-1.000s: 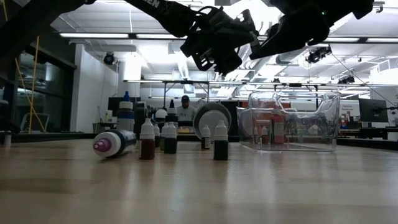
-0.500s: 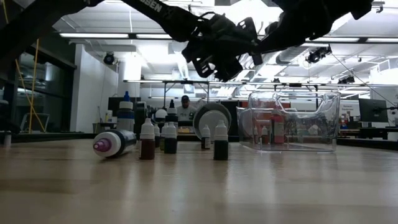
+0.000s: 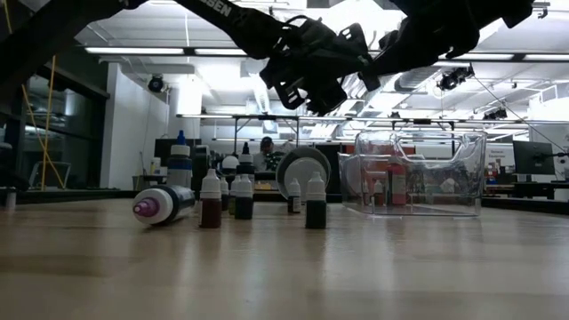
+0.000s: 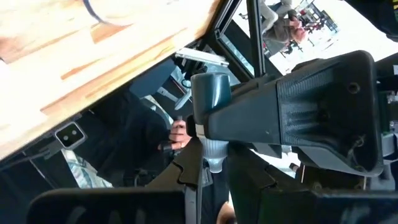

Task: Pick & Place food coloring
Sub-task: Put the small blue food coloring bottle into the transparent bin

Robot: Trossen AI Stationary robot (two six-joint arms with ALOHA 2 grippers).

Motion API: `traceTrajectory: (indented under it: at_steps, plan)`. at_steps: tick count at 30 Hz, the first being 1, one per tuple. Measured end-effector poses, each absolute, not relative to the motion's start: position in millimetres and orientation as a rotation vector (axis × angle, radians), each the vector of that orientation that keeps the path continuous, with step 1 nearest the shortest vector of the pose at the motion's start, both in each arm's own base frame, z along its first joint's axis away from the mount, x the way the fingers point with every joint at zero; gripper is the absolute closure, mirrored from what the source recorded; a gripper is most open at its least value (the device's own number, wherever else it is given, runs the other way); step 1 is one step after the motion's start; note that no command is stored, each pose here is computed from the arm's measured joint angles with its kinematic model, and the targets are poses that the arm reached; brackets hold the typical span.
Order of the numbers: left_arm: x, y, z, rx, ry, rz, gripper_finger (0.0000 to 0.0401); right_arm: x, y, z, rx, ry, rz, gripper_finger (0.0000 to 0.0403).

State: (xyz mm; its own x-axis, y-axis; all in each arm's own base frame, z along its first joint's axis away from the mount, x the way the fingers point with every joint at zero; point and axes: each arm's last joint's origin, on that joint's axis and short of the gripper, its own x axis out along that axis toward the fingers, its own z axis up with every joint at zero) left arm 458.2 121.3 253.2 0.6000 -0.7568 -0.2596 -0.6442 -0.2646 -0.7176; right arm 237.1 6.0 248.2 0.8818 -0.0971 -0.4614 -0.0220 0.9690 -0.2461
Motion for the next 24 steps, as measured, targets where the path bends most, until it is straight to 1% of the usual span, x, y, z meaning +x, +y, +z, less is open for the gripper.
traceTrajectory:
  at_steps: [7,10,20,24]
  plan:
    - [458.5,122.0,252.9,-1.906,1.066,-0.195,0.0359,236.3,5.3,246.8,-0.230,0.509,-0.068,0.0337]
    - [458.9,122.1,252.6,-1.849,1.036,-0.207,0.0350,236.0,5.2,246.3,-0.210,0.514,-0.077,0.0337]
    - [460.1,122.8,252.6,-1.712,0.959,-0.224,0.0266,234.6,4.7,244.1,-0.202,0.541,-0.089,0.0338]
    - [460.0,126.2,252.4,-1.613,0.903,-0.223,0.0240,233.5,3.8,242.3,-0.171,0.562,-0.127,0.0338]
